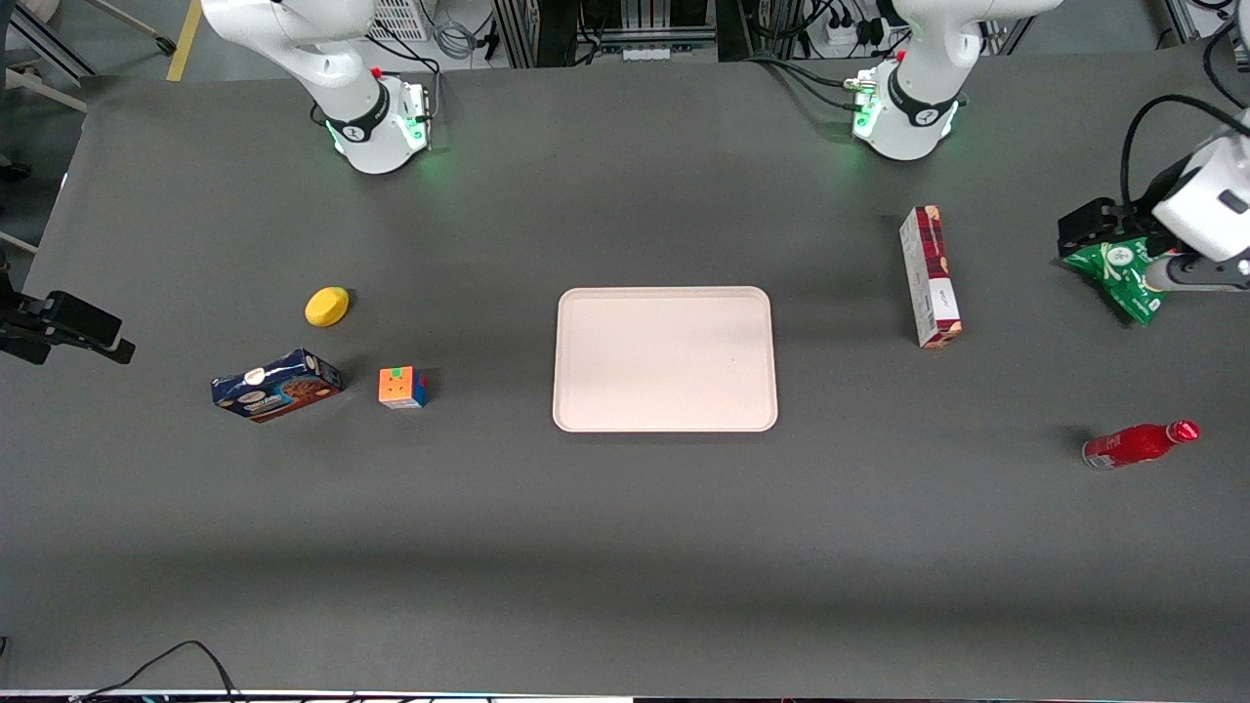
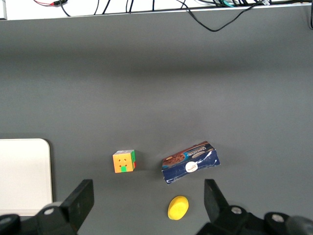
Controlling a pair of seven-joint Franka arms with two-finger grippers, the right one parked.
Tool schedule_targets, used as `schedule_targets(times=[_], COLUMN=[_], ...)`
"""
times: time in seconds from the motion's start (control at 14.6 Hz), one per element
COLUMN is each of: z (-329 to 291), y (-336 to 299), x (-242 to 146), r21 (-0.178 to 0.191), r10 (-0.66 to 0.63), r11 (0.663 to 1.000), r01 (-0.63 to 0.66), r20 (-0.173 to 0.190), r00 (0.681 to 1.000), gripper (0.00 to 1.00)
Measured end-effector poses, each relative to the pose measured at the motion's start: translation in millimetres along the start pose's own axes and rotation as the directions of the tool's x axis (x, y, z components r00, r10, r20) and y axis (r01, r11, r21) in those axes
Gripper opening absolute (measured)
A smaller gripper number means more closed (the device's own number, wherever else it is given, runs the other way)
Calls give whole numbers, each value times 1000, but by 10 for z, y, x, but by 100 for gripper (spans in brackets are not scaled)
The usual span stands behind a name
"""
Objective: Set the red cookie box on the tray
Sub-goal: 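Move the open left gripper over the upright red plaid cookie box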
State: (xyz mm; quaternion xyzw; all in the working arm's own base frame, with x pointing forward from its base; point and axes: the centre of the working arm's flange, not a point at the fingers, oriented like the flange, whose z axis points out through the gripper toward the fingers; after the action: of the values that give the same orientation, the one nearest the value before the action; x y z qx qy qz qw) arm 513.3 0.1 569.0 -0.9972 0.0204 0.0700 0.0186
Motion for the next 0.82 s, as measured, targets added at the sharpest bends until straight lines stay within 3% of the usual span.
schedule_targets(times=[0.41,0.82], z=[752,1621], y=[63,379], x=[-501,-922], r21=[7,33], r10=[-8,-26], r11=[1000,999], r01=[8,29], r20=[-4,-63], r00=[1000,998], gripper=[100,100])
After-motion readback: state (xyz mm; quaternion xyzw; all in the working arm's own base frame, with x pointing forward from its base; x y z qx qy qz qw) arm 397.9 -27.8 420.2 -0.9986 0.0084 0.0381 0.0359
